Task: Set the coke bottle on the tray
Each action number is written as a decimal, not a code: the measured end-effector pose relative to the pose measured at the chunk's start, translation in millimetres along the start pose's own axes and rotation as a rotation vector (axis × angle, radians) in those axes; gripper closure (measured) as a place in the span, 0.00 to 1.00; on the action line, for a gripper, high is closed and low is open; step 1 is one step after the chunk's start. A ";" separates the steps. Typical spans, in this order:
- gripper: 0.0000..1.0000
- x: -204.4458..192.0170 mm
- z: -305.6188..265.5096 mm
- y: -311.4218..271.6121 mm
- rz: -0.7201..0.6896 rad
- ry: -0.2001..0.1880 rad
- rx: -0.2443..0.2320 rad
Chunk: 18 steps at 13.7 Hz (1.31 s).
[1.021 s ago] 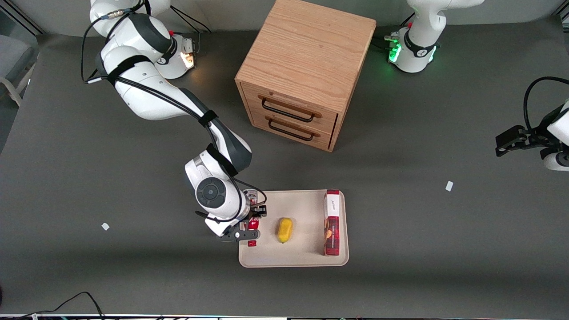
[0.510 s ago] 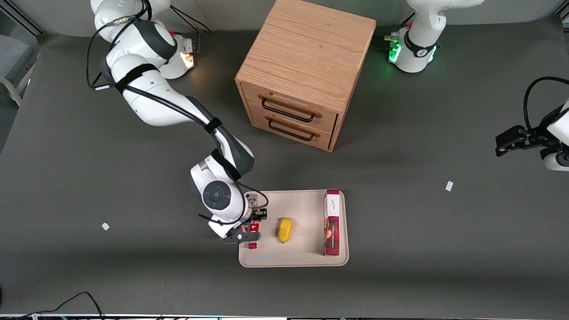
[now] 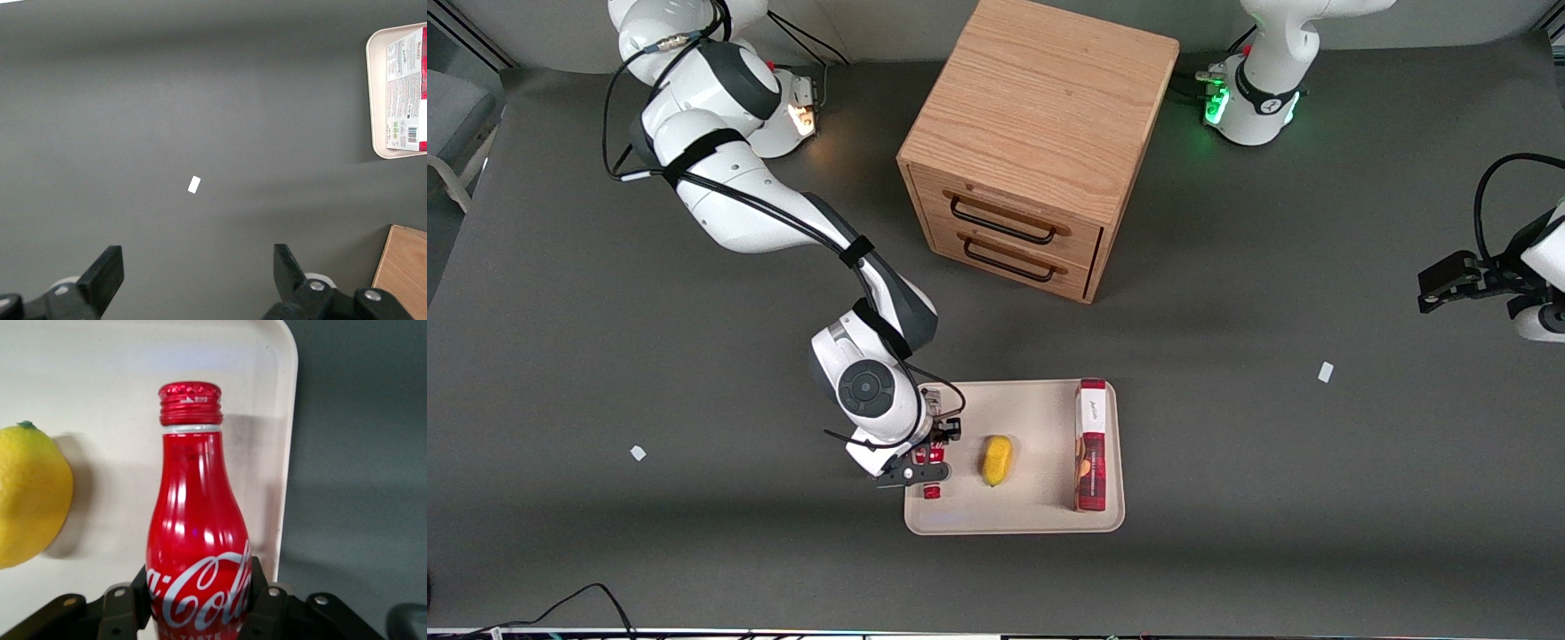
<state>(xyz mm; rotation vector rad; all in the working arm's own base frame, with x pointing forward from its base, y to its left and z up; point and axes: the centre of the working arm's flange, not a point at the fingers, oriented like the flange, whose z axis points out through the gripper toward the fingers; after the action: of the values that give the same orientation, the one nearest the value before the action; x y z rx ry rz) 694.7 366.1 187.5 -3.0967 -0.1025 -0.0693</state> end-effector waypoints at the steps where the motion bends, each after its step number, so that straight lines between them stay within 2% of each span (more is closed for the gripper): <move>1: 0.21 1.4 -1.6 -0.3 -0.002 0.012 0.002; 3: 0.01 1.2 -1.0 -0.7 -0.005 0.014 0.000; 8: 0.00 0.7 0.3 -1.8 -0.008 0.016 -0.001; 11: 0.00 8.2 -19.5 -1.6 -0.003 0.052 0.012; 14: 0.00 20.5 -92.0 4.8 0.027 0.107 0.031; 15: 0.00 22.2 -124.1 11.2 0.043 0.111 0.035; 17: 0.00 19.4 -189.7 33.3 0.072 0.099 0.002; 18: 0.00 14.6 -218.5 48.4 0.087 0.077 -0.031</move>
<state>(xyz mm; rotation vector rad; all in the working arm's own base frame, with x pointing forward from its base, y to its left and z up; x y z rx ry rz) 703.1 309.3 404.2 -3.1198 0.0362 -0.1888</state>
